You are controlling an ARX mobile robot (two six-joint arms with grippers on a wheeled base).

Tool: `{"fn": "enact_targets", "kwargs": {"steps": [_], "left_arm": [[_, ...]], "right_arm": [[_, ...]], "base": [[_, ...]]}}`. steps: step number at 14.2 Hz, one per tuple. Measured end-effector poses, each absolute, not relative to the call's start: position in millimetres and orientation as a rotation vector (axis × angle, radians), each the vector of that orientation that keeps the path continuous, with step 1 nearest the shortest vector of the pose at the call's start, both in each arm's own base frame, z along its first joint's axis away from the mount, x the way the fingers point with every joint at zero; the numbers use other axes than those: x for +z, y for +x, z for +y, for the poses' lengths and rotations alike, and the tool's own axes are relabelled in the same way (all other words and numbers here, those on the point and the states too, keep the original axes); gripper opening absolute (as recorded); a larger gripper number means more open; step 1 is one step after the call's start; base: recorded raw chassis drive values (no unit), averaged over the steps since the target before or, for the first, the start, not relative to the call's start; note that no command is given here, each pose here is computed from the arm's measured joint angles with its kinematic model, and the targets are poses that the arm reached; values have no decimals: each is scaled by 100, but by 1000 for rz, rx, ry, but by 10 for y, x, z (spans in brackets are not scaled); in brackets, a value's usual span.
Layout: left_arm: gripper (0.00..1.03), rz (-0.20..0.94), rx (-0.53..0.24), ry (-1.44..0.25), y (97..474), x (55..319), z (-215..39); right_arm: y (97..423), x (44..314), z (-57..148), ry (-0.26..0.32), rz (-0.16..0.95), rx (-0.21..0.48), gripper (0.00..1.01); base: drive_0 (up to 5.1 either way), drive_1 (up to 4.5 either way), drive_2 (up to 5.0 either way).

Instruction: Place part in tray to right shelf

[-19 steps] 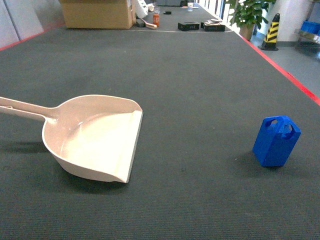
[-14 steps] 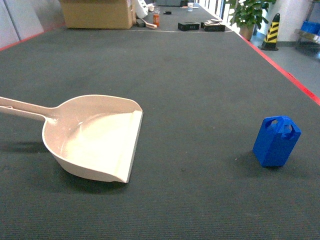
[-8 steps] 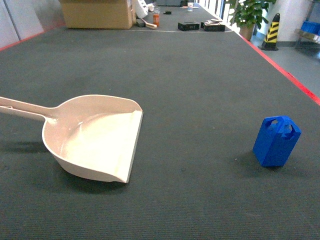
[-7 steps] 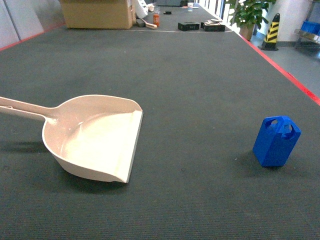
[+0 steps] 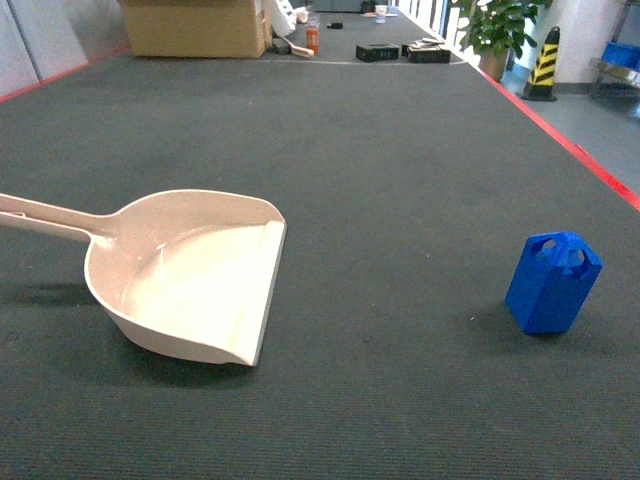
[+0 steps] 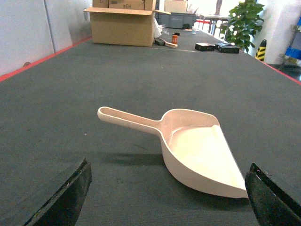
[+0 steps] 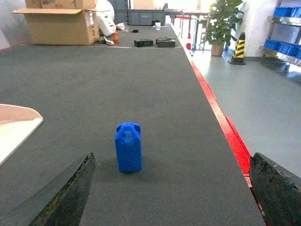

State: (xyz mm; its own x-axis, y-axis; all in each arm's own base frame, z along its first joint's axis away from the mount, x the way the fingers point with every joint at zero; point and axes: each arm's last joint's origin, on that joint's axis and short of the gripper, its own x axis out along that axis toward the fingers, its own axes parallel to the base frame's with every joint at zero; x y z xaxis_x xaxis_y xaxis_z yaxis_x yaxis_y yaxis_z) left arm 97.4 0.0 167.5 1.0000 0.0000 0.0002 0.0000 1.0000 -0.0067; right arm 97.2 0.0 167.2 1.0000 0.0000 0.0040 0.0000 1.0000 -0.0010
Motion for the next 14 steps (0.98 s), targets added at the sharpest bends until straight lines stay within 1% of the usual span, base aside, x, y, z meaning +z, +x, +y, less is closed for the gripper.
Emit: {"fn": "enact_targets", "kwargs": {"steps": [14], "left_arm": [[98,0,0,-7,974,1675,0]], "right_arm": [[972,1672,0,-1,-4,0,98]], "base": [[0,0,0]]}}
